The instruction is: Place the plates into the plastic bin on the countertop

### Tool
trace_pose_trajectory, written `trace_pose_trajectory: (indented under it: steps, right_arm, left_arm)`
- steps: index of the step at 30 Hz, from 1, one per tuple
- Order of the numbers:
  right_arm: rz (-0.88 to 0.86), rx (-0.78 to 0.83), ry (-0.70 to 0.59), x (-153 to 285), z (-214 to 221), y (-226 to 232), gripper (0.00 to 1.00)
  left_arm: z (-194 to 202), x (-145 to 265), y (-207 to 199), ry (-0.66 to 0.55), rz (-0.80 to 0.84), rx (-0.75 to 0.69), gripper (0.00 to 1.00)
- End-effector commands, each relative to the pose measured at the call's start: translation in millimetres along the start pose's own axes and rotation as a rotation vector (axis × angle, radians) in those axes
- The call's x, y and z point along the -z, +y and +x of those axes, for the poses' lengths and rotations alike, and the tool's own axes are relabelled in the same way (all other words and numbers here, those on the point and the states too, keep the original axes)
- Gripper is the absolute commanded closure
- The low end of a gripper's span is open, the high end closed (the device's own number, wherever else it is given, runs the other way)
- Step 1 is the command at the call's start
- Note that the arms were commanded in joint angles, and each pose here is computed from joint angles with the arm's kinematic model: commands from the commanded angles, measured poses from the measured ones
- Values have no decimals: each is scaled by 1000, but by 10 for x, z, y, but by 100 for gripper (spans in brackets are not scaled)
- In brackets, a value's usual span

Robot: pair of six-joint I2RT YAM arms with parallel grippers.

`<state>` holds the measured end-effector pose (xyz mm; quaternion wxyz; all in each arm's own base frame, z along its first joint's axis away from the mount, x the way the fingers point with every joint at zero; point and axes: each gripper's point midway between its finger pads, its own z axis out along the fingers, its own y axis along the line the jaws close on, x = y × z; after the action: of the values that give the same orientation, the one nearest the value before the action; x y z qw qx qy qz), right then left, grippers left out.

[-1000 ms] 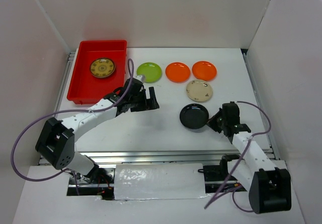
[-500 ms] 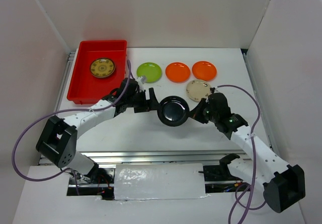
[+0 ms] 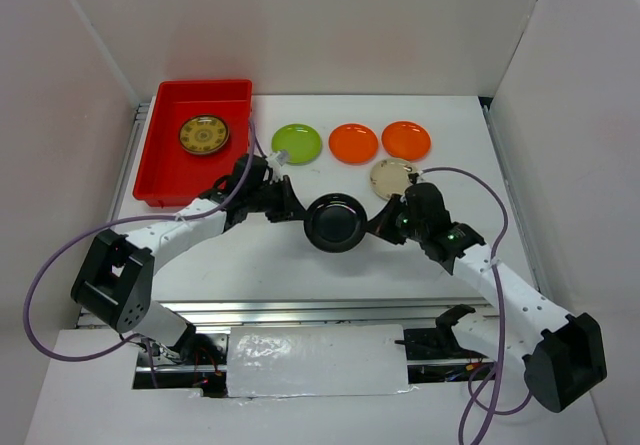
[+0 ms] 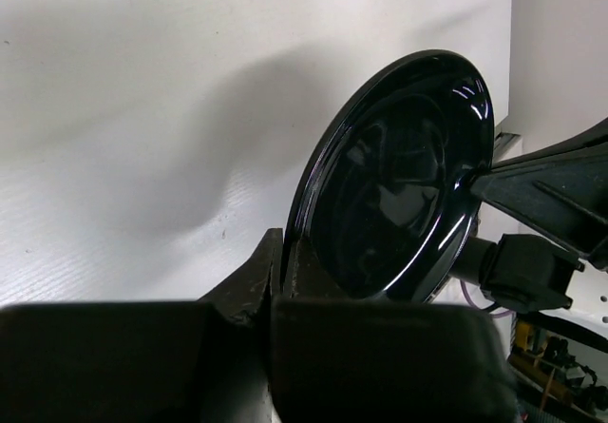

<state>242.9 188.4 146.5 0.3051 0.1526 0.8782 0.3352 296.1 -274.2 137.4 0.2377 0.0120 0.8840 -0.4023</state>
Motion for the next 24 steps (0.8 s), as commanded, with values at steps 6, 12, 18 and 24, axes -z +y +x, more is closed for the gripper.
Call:
trace_pose_trajectory:
  steps: [6, 12, 18, 24]
  right_arm:
    - [-216, 12, -71, 98, -277, 613, 0]
    - [-131, -3, -193, 288, -563, 329, 0]
    - [-119, 4, -206, 370, -603, 159, 0]
    - [-128, 55, -179, 379, -577, 130, 0]
  left_arm:
    - [-419, 199, 55, -156, -14, 38, 100]
    - [-1167, 824, 784, -436, -309, 246, 100]
    - [-2014, 1603, 1923, -712, -570, 524, 100]
    - [-2901, 1764, 2721, -760, -580, 562, 100]
